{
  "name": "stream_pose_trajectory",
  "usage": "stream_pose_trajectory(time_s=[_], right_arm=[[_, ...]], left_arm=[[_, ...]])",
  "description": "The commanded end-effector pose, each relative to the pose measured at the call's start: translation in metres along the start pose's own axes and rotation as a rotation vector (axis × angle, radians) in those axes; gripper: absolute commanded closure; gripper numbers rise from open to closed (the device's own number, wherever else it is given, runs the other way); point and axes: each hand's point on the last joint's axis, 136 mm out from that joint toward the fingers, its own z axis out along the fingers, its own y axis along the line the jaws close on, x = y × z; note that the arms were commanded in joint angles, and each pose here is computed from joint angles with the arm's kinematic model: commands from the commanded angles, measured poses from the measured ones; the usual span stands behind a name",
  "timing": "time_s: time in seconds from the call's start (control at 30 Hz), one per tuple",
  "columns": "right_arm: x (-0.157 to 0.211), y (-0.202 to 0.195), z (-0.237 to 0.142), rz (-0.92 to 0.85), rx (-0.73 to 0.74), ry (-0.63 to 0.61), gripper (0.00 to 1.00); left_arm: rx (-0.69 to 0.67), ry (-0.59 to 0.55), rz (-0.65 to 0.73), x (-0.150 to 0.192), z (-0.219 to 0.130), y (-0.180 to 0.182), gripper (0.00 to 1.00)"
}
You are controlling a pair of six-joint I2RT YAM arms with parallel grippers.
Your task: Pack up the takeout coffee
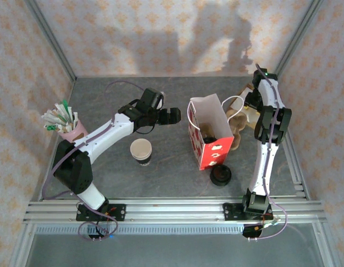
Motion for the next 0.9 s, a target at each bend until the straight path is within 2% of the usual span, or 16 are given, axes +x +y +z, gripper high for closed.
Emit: stream_pose_trajectory(time_s=[0.0, 0.1, 0.23, 0.27, 0.43, 0.63, 0.87], right_arm=[[-0.005, -0.002, -0.006, 0.016, -0.023, -0.019, 0.39], [-0.002, 0.004, 0.004, 0.018, -0.051, 0.010, 0.42], [-0.003, 0.007, 0.005, 0.024, -0.071, 0.008, 0.63], [-0.004, 0.007, 0.002, 0.026, -0.071, 0.002, 0.67], [-0.009, 0.006, -0.019, 0.028, -0.079, -0.041, 0.73], [-0.015, 0.006, -0.041, 0.031, -0.103, -0.084, 0.91], [-0.019, 0.002, -0.066, 0.048, -0.104, -0.140, 0.93]], left_arm=[[0.011, -0.017, 0.013, -0.002, -0.003, -0.003, 0.00], [0.012, -0.017, 0.013, -0.003, -0.003, -0.004, 0.00], [0.011, -0.016, 0.015, -0.003, -0.004, -0.005, 0.00], [0.010, -0.017, 0.016, -0.003, -0.004, -0.004, 0.00], [0.009, -0.018, 0.016, -0.003, -0.005, -0.004, 0.00], [0.015, -0.019, 0.015, -0.003, -0.005, -0.005, 0.00], [0.016, -0.033, 0.018, -0.005, -0.013, -0.006, 0.00]])
